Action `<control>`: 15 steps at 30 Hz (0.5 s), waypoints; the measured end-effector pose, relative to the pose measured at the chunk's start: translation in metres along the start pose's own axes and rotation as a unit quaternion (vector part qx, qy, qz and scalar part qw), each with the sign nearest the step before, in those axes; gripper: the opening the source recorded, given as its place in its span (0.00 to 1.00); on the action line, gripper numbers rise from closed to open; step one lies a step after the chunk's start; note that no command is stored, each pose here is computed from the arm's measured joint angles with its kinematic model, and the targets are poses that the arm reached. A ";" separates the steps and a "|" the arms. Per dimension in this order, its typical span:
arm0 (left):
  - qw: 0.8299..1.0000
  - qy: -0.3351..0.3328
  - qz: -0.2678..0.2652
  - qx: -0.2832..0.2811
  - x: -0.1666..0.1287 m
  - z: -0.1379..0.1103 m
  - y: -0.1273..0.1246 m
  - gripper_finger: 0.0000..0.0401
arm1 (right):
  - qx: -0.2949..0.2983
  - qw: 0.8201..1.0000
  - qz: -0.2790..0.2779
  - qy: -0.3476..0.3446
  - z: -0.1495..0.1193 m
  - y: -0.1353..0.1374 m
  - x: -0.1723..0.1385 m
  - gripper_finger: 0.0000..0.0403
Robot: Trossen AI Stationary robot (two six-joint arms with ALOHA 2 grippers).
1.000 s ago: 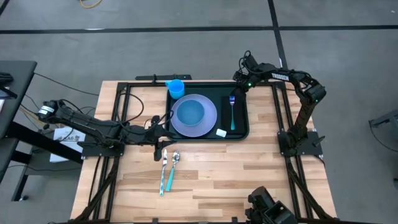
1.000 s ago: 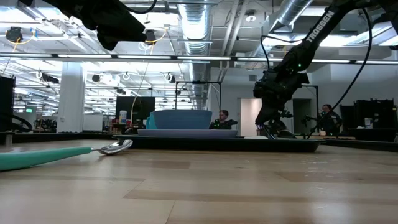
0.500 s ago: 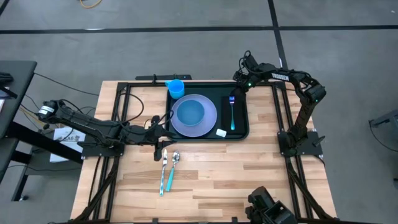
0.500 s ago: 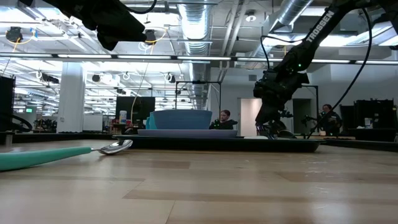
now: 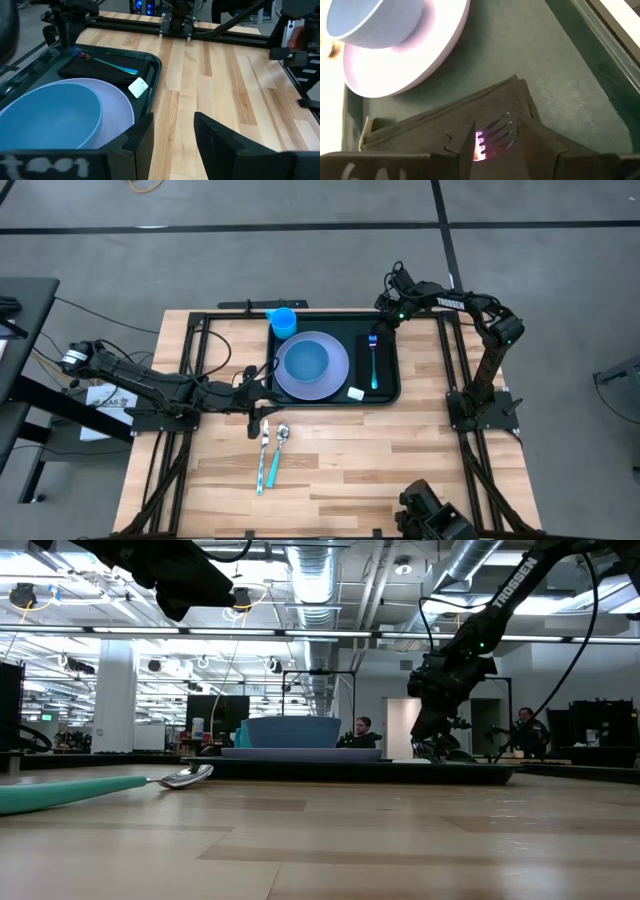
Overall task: Set up tray
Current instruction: Put the blue fork on top of the black napkin on the black tray, then put the blue spoon on the black napkin to the left of the blue fork on the black tray
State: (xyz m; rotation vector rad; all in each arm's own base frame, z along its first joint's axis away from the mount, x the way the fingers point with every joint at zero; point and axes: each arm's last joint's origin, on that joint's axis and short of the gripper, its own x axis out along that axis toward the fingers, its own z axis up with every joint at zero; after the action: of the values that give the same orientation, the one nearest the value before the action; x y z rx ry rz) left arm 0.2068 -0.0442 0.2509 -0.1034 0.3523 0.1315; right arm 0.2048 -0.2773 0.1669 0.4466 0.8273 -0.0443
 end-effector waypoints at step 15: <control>1.000 0.000 0.000 0.000 0.000 0.000 0.000 0.32 | -0.010 1.000 -0.015 0.000 0.001 -0.001 0.000 0.34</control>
State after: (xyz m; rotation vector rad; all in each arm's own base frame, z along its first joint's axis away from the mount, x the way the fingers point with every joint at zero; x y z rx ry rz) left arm 0.2068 -0.0442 0.2509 -0.1037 0.3523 0.1312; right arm 0.2053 -0.2791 0.1671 0.4155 0.8327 -0.0631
